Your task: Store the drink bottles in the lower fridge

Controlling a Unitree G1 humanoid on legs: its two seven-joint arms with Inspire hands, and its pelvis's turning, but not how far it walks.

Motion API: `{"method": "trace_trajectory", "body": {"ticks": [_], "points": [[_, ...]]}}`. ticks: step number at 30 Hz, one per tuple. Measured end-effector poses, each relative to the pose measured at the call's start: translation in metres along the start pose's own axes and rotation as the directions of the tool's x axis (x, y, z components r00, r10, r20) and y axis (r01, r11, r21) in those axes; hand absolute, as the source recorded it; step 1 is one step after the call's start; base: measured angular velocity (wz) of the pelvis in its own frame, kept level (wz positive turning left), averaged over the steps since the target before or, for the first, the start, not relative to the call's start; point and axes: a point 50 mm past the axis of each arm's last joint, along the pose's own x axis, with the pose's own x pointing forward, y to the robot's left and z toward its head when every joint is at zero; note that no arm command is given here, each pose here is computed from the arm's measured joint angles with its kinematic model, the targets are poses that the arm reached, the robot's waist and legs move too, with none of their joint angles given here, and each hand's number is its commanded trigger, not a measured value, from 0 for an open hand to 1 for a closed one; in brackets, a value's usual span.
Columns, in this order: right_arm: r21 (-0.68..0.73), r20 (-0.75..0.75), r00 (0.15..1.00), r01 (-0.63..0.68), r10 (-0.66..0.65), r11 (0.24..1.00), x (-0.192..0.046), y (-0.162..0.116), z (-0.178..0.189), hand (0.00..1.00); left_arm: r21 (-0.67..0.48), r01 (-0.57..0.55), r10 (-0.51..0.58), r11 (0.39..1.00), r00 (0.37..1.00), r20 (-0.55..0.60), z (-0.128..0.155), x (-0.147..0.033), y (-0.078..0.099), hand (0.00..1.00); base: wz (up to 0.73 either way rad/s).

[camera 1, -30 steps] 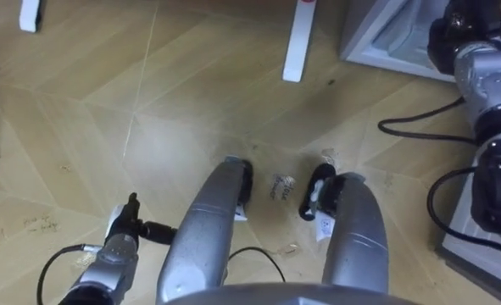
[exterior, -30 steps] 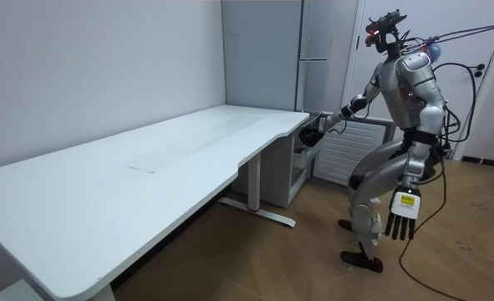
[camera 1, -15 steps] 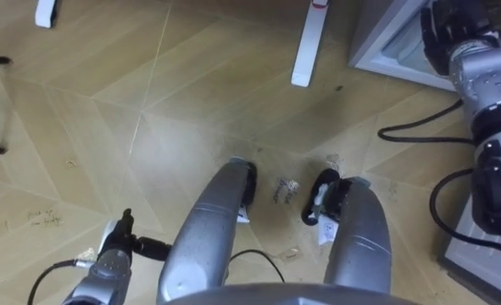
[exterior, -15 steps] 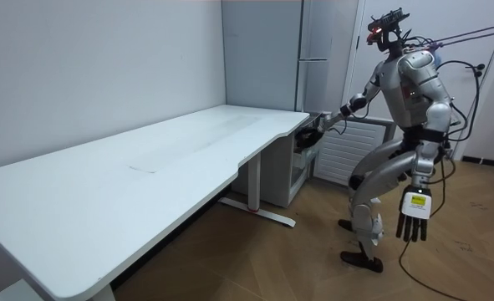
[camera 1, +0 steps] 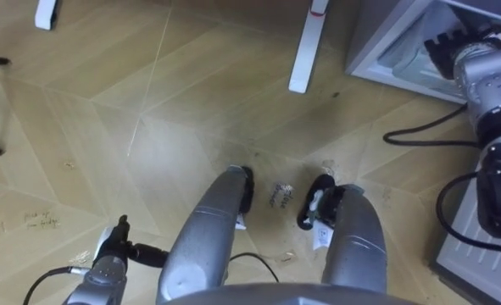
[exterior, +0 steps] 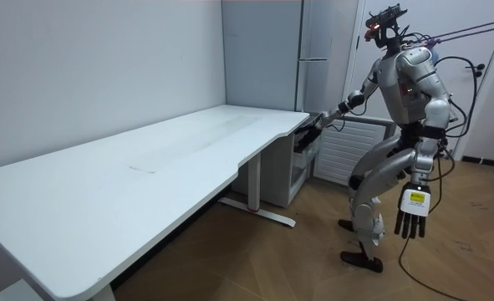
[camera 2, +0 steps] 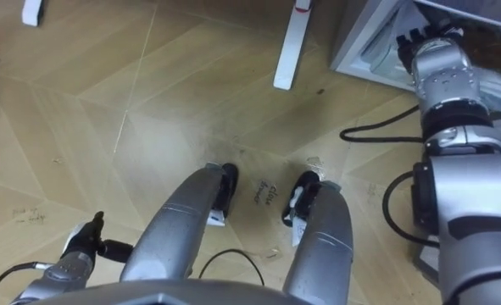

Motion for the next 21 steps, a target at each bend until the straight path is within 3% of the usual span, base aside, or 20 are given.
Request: {"method": "trace_trajectory", "body": {"ticks": [21], "points": [[-0.039, -0.025, 1.0, -0.003, 0.002, 0.999, 0.001, -0.02, -0.007, 0.0, 0.006, 0.01, -0.01, 1.0, 1.0, 0.003, 0.0, -0.001, -0.002, 0.0, -0.01]]}}
